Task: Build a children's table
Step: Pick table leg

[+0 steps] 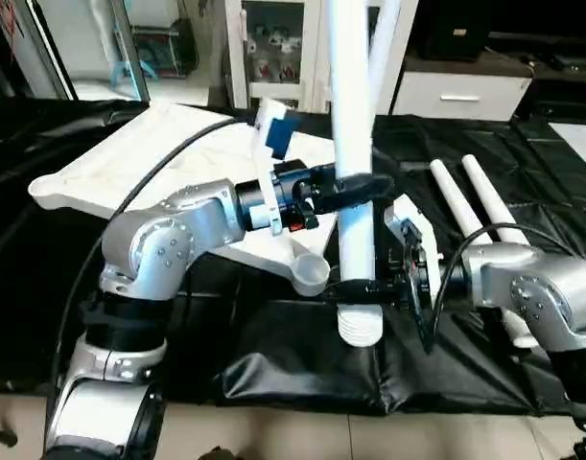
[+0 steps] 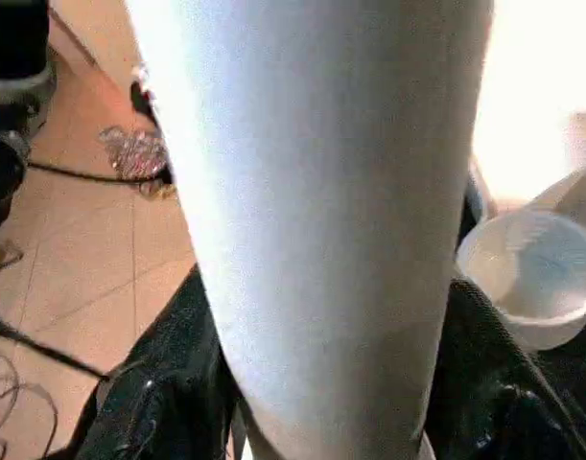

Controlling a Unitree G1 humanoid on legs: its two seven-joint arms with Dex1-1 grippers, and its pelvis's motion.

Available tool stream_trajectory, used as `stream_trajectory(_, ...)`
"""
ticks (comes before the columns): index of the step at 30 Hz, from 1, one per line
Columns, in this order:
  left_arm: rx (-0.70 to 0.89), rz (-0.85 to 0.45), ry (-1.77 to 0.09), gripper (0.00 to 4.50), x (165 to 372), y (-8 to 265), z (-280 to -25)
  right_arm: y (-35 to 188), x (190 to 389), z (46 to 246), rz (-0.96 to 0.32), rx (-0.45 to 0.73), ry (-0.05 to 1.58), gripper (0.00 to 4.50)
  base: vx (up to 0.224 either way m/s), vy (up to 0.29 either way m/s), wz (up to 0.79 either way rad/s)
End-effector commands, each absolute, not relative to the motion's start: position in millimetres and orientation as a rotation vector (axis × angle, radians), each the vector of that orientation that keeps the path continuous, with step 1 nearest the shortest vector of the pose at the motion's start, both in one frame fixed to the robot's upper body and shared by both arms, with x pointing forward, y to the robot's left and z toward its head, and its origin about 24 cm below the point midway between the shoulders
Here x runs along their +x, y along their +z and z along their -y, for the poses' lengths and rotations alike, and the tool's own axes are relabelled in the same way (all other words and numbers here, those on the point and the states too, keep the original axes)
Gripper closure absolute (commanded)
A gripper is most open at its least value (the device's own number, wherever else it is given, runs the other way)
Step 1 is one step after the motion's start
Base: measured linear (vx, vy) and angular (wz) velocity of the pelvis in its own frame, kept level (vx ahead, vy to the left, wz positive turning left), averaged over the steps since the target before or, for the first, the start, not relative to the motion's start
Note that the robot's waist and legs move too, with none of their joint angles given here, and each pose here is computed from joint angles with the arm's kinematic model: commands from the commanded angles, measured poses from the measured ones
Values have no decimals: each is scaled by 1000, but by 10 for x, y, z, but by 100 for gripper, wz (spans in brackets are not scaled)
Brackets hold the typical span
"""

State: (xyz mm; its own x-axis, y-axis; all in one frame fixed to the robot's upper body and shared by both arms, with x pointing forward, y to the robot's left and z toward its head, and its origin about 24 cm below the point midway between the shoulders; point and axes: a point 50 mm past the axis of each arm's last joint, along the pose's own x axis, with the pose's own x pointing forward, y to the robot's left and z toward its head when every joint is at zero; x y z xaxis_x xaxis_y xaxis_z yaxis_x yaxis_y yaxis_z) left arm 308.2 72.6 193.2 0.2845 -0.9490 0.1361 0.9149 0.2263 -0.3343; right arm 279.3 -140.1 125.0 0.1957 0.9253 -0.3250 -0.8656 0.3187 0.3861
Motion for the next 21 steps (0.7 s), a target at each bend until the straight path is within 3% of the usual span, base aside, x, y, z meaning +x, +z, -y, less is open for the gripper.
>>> stream_trajectory(1, -378, -89, -1250, 161, 3120, 1898, -752, 1334, 2870, 1542, -492, 148, 1158, 249, 0, 0, 0)
stream_trajectory(5, -371, -33, -1124, 145, 3262, 1874, -965, 1302, 2995, 1650, -449, 147, 995, 256, 0, 0, 0)
stream_trajectory(6, -339, 0, -1081, 145, 3309, 1851, -1147, 1285, 3102, 1753, -417, 168, 854, 257, 0, 0, 0)
stream_trajectory(12, -157, -40, -1058, 145, 3340, 1719, -1386, 1260, 3124, 1916, -389, 164, 729, 259, 0, 0, 0)
stream_trajectory(13, -19, -83, -1049, 145, 3355, 1641, -1397, 1240, 3087, 1932, -399, 141, 732, 260, 0, 0, 0)
stream_trajectory(14, 318, -189, -1044, 145, 3379, 1415, -1408, 1212, 3013, 1938, -415, 116, 750, 260, 0, 0, 0)
stream_trajectory(15, 474, -246, -1059, 145, 3382, 1278, -1412, 1208, 2976, 1918, -419, 112, 769, 260, 0, 0, 0)
stream_trajectory(16, 474, -246, -1059, 145, 3382, 1278, -1412, 1208, 2976, 1918, -419, 112, 769, 260, 0, 0, 0)
stream_trajectory(18, 652, -330, -1121, 145, 3395, 1011, -1398, 1212, 2891, 1826, -415, 116, 832, 260, 0, 0, 0)
stream_trajectory(21, 761, -385, -1154, 145, 3444, 878, -1399, 1242, 2834, 1747, -403, 121, 884, 260, 0, 0, 0)
